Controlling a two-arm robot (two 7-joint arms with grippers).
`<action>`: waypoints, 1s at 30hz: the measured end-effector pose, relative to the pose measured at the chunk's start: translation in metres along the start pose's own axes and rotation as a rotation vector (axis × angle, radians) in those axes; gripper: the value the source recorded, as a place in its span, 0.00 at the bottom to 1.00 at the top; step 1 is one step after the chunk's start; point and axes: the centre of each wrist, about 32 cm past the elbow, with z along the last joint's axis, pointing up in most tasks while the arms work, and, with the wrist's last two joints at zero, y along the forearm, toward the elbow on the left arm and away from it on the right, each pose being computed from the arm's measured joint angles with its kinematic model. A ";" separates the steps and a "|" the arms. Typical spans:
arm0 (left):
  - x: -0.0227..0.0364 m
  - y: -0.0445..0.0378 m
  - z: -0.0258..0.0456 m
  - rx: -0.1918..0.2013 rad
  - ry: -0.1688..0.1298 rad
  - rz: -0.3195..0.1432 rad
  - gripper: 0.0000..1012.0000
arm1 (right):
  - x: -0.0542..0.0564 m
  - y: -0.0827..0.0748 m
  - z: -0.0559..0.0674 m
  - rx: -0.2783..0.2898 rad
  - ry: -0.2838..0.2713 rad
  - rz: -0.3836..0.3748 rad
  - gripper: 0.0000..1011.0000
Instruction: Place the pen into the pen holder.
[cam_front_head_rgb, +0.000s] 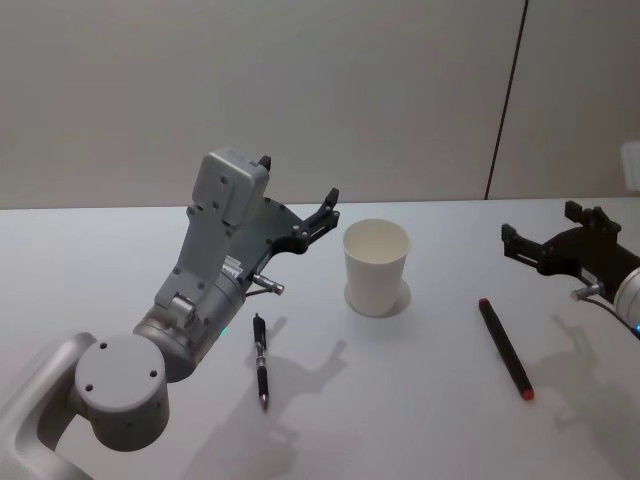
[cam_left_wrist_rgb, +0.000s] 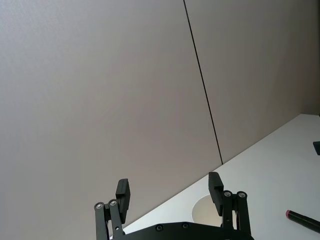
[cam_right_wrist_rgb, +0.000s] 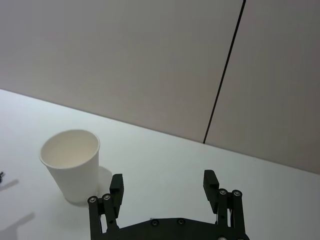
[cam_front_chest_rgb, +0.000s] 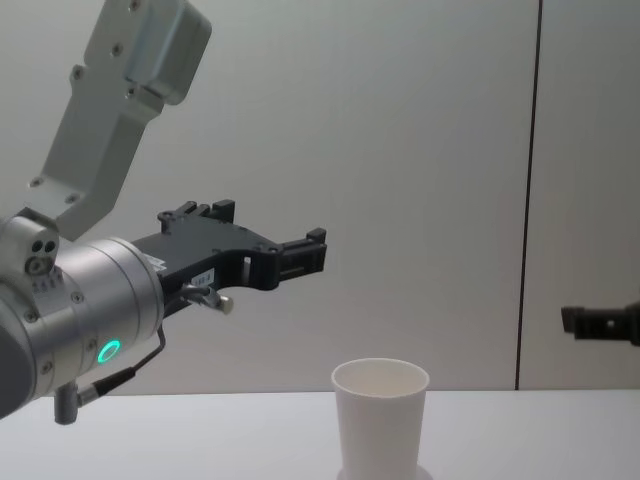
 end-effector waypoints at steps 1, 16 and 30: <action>0.0000 0.0000 0.0000 0.000 0.000 0.000 0.99 | 0.001 0.001 0.002 -0.022 0.000 -0.001 0.99; 0.0000 0.0000 0.0000 0.000 0.000 0.000 0.99 | -0.001 0.010 0.015 -0.250 0.028 -0.012 0.99; 0.0000 0.0000 0.0000 0.000 0.000 0.000 0.99 | -0.017 0.024 0.021 -0.390 0.047 -0.055 0.99</action>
